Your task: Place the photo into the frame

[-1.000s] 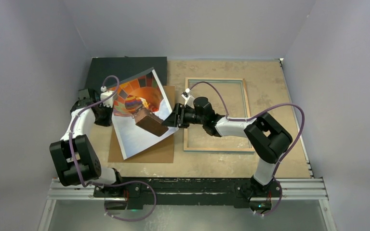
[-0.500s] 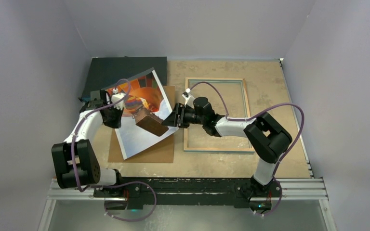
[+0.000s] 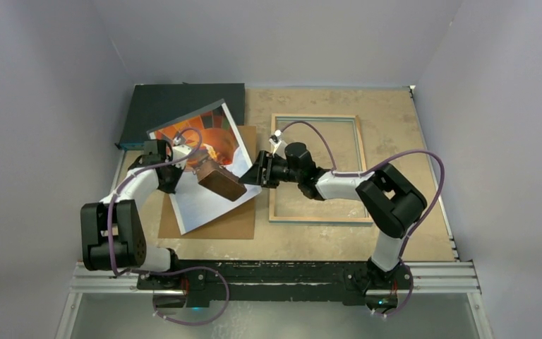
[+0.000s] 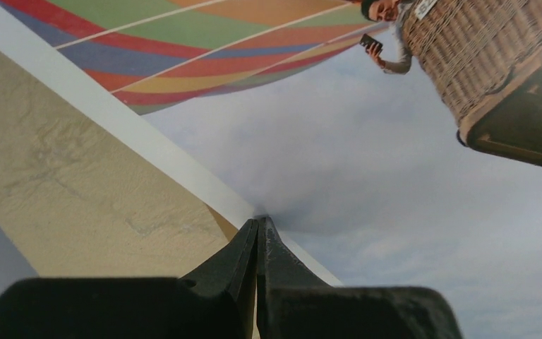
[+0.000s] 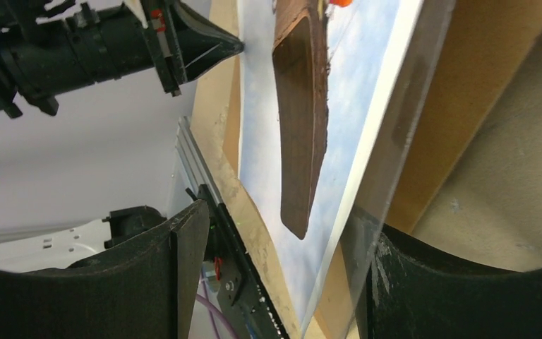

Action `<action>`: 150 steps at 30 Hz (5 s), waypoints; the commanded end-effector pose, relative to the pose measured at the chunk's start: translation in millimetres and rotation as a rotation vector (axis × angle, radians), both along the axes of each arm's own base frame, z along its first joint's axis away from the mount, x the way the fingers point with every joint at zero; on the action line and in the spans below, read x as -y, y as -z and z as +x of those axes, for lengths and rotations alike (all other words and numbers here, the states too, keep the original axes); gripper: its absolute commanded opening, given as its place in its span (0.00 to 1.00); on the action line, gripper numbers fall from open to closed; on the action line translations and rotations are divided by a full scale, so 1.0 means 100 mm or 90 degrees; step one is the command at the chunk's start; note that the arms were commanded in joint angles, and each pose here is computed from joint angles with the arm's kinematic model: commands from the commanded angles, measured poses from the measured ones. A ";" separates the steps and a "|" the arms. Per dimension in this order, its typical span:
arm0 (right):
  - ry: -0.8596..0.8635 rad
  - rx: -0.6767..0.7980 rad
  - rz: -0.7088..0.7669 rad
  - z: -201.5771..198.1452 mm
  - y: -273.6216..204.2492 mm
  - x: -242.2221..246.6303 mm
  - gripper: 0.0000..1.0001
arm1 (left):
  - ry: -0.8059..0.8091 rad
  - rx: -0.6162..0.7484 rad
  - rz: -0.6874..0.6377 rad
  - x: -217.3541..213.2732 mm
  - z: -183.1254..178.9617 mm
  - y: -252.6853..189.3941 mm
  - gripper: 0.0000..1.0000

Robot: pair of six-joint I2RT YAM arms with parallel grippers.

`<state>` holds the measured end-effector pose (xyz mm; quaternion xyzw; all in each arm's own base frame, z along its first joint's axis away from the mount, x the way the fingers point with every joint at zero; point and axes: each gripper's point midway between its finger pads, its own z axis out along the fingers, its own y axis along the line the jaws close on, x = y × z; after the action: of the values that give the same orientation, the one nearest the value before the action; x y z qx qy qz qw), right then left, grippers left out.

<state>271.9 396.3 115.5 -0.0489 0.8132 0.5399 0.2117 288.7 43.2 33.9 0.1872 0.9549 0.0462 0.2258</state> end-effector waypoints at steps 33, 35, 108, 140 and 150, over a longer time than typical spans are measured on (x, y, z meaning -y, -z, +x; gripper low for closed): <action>0.028 0.008 0.062 0.17 -0.16 0.43 0.30 | -0.008 0.036 0.155 -0.40 0.00 0.09 0.00; 0.028 0.007 0.065 0.17 -0.15 0.43 0.24 | -0.009 0.038 0.155 -0.40 0.01 0.08 0.00; 0.627 0.099 -0.327 0.44 -0.87 3.26 0.00 | -0.030 0.103 0.065 -0.16 0.47 -0.59 0.02; 0.421 0.039 -0.338 0.48 -0.28 2.80 0.99 | 0.325 0.122 0.177 2.28 0.53 -0.50 0.10; 0.364 0.037 -0.424 0.78 -0.14 2.81 0.99 | 0.329 0.113 0.184 2.23 0.47 -0.41 0.08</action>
<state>378.3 130.1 134.1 0.0980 0.9128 0.1872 0.3495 333.2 -183.3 67.3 0.4544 0.8408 0.1302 0.2639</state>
